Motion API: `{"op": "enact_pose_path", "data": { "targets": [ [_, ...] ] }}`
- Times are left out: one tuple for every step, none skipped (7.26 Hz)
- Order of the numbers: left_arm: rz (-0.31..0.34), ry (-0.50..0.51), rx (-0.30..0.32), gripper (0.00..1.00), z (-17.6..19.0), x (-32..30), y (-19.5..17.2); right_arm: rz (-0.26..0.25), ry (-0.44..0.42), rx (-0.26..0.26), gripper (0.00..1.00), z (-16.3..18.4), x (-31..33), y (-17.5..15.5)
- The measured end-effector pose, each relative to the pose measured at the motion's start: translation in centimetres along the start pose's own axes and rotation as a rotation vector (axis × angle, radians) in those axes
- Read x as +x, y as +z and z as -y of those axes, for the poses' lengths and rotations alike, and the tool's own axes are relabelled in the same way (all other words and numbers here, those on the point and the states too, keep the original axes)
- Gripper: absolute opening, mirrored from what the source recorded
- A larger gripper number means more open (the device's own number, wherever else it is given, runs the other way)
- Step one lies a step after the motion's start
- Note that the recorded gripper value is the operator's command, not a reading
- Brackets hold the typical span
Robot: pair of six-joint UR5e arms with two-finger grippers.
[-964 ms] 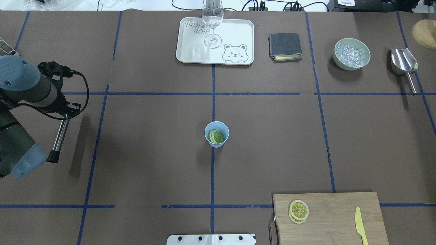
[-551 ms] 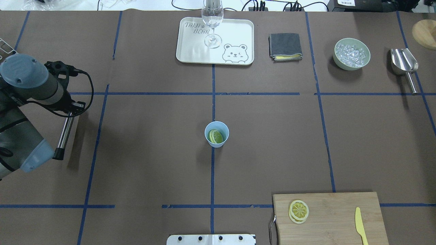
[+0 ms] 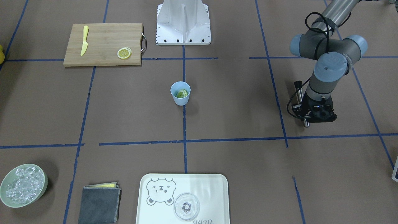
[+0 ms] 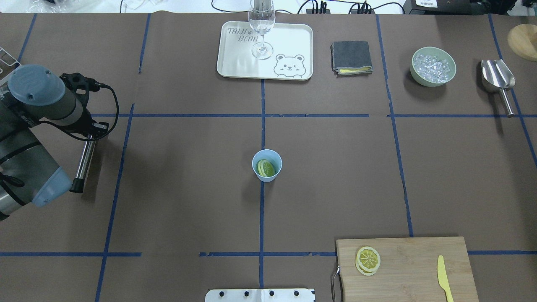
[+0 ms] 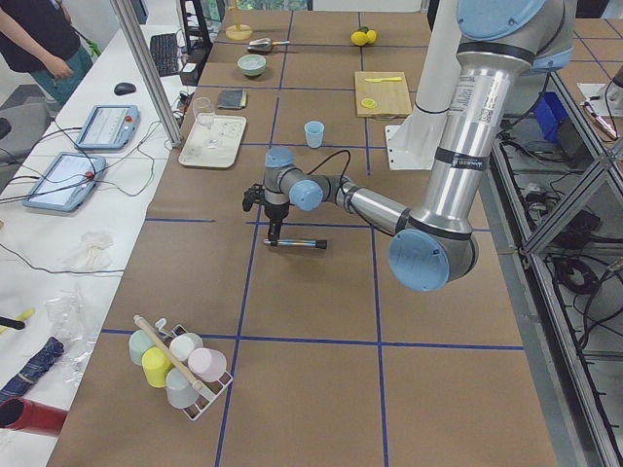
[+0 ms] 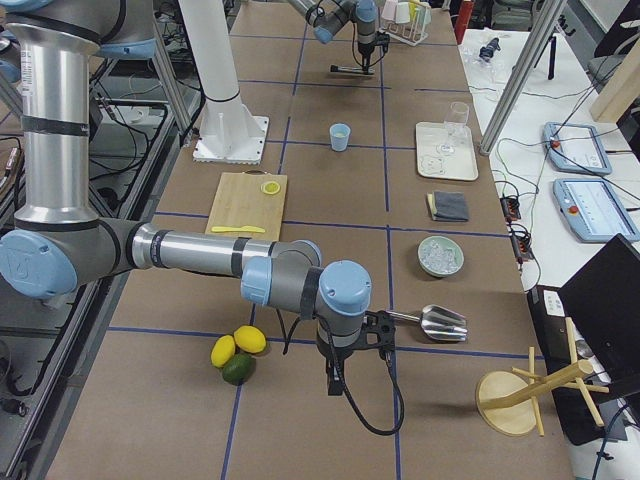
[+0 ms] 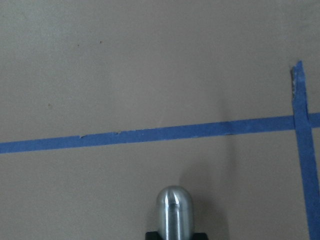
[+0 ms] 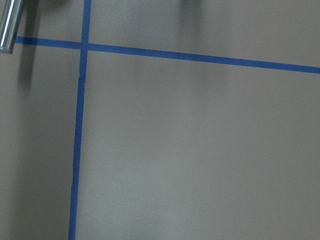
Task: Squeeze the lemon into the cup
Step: 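Set the muddler down on the table and open the left gripper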
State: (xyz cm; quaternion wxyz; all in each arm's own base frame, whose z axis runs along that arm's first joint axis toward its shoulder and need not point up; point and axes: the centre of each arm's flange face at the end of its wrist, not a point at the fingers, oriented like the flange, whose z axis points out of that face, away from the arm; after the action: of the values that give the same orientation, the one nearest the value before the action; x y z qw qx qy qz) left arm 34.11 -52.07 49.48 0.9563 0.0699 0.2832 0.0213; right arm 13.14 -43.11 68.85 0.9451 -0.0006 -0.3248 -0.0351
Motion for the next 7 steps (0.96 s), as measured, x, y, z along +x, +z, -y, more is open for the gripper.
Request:
{"op": "enact_pose_path", "data": {
  "targets": [
    [0.000,0.004,0.001,1.00,0.0,0.0,0.0,0.000,0.000,0.000,1.00,0.0,0.0,0.0],
    [0.000,0.008,0.003,1.00,0.0,0.0,-0.1,0.000,0.000,-0.001,1.00,0.0,0.0,0.0],
    [-0.008,0.009,0.012,1.00,0.1,0.0,-0.8,0.000,0.001,-0.001,1.00,0.0,0.0,0.1],
    [-0.029,0.001,0.012,1.00,0.2,0.0,-1.8,0.001,0.002,-0.002,1.00,0.0,0.1,0.1],
    [-0.071,-0.026,-0.020,1.00,0.5,-1.2,-2.8,0.001,0.003,-0.004,1.00,-0.1,0.1,0.2],
    [-0.153,-0.091,-0.081,1.00,1.2,-4.7,-4.4,0.001,0.004,-0.005,1.00,-0.1,0.2,0.3],
    [-0.233,-0.150,-0.119,1.00,1.4,-8.8,-6.6,0.001,0.003,-0.005,1.00,-0.1,0.2,0.3]
  ]
}}
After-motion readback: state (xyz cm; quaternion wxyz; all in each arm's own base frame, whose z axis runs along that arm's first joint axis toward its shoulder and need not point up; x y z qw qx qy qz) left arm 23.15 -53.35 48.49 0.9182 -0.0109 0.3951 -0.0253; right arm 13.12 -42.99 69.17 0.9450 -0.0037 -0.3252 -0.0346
